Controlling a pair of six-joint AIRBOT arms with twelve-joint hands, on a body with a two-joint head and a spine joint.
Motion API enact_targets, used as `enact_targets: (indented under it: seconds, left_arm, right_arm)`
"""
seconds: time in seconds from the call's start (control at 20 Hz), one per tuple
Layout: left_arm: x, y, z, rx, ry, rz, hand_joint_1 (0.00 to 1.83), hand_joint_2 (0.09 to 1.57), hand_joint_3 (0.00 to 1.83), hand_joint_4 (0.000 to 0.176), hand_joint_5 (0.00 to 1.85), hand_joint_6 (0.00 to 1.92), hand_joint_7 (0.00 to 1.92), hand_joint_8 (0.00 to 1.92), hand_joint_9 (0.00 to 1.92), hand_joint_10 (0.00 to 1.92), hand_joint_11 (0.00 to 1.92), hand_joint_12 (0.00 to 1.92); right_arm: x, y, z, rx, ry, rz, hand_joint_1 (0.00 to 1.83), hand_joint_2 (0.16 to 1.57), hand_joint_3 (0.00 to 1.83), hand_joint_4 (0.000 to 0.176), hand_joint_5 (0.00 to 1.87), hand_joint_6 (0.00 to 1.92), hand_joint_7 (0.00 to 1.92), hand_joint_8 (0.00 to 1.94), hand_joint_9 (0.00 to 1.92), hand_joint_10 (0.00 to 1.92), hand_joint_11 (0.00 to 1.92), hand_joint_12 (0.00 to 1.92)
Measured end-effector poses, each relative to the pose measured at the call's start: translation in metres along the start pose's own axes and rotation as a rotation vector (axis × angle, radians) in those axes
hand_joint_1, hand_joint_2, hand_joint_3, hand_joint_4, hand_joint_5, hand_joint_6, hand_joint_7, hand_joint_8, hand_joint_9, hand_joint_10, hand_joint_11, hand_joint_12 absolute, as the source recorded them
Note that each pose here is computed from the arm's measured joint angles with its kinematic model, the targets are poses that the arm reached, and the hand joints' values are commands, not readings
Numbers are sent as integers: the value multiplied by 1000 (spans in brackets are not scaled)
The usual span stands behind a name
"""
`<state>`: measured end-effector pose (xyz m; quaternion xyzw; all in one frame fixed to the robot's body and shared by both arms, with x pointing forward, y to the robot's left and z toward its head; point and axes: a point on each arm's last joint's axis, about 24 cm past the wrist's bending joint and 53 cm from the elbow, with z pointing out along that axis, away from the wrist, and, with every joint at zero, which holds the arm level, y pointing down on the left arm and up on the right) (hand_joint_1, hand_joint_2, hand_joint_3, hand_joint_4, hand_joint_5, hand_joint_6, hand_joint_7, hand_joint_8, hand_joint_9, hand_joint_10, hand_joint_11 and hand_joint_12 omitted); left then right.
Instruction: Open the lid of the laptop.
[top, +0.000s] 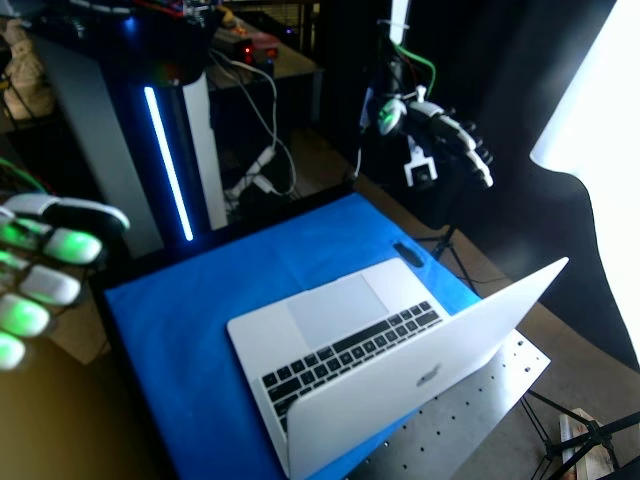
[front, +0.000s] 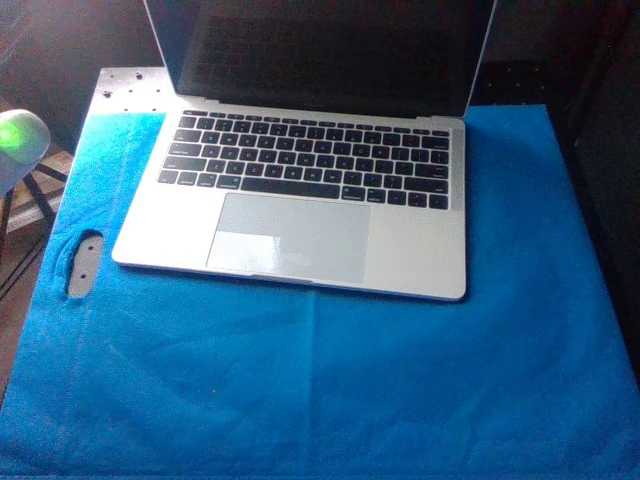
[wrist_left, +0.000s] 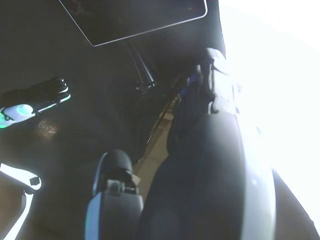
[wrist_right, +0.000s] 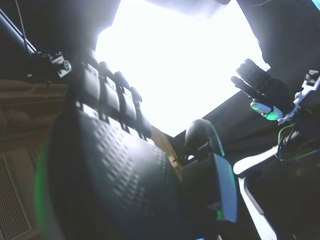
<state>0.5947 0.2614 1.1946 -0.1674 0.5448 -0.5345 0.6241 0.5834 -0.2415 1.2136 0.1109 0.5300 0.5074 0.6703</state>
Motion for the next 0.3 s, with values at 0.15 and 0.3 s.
enact_targets:
  seconds: [0.15, 0.3]
  left_arm:
    - [0, 0, 0, -1, -1, 0, 189, 1275, 0, 38, 37, 5, 103, 4, 88, 11, 23, 10]
    - [0, 0, 0, 0, -1, 0, 185, 1299, 8, 25, 38, 1, 94, 0, 81, 3, 5, 4]
  right_arm:
    - [1, -1, -1, 2, 4, -1, 399, 1273, 2, 15, 156, 13, 205, 7, 179, 9, 154, 27]
    - [1, -1, -1, 4, 3, 0, 371, 1286, 4, 11, 178, 12, 219, 7, 198, 10, 186, 41]
